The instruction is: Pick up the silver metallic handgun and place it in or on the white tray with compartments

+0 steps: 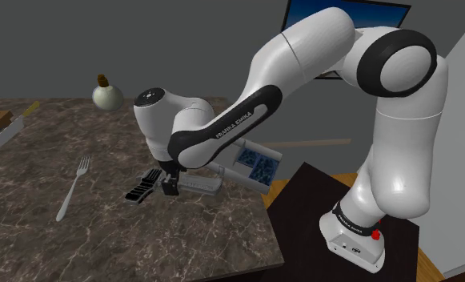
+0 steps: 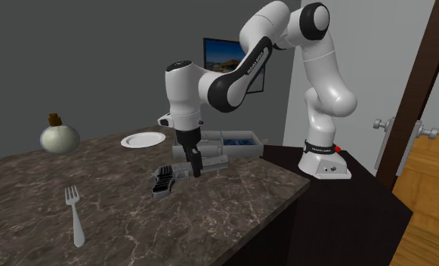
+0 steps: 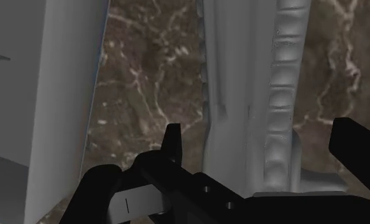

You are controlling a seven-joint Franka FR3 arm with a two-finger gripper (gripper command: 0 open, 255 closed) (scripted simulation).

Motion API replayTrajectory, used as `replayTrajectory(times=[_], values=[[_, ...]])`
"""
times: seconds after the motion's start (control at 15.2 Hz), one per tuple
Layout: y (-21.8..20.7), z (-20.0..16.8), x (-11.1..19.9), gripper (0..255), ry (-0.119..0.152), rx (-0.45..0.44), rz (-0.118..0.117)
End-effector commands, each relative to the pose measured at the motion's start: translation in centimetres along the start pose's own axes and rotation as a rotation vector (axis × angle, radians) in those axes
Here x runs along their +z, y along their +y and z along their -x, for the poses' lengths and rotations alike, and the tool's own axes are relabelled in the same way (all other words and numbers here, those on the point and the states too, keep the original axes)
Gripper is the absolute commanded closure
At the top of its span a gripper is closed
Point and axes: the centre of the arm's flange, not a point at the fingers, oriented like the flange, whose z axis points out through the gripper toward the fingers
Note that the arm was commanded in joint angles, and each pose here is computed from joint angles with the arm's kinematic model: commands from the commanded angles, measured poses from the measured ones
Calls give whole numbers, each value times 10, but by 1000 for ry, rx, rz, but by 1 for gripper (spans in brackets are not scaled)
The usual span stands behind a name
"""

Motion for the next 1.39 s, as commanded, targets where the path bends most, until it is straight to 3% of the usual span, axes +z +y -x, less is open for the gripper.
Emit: replayTrajectory(times=[0.0, 0.4, 0.46, 1.06, 1.32], values=[[1, 0, 3, 0, 1, 0, 0], [1, 0, 3, 0, 1, 0, 0], [1, 0, 3, 255, 1, 0, 0], [1, 0, 3, 255, 1, 0, 0], [3, 2, -18, 255, 1, 0, 0]])
